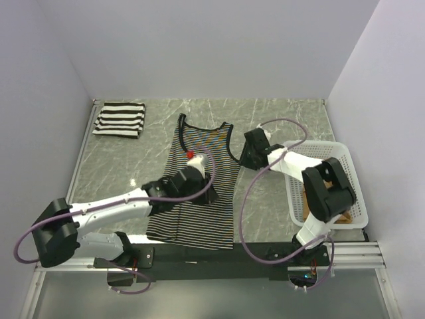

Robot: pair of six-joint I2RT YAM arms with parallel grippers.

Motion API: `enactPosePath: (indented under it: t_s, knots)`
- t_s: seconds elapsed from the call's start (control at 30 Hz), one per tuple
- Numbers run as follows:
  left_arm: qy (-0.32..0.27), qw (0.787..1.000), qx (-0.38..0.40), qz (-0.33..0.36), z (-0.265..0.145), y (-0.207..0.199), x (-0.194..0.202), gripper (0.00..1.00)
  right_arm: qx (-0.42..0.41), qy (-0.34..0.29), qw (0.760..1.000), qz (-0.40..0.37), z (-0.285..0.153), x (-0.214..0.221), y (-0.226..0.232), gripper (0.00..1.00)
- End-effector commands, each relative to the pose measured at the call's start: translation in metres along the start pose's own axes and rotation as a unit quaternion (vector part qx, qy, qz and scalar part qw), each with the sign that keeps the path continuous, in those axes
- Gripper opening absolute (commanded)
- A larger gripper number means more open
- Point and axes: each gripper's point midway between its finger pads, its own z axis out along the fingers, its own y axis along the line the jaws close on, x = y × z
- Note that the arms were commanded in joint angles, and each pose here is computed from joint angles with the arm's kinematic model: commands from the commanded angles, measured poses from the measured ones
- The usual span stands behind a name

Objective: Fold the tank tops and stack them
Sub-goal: Fold the tank top

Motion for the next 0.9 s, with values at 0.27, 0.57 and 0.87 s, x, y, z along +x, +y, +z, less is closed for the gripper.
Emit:
enactPosePath:
  t_s: [0.27,0.57,0.87]
  knots:
    - [0.031,0.999,0.023,0.025,-0.002,-0.051,0.073,0.38,0.002,0.000,1.000,-0.006,0.022,-0.016,0.004,0.36]
    - [0.065,0.995,-0.005,0.070,0.014,-0.063,0.118,0.47,0.007,0.012,1.000,-0.016,0.031,-0.013,0.005,0.06]
    - [0.076,0.990,-0.056,0.107,0.023,-0.060,0.147,0.48,0.007,0.001,1.000,-0.011,0.026,-0.023,0.001,0.00]
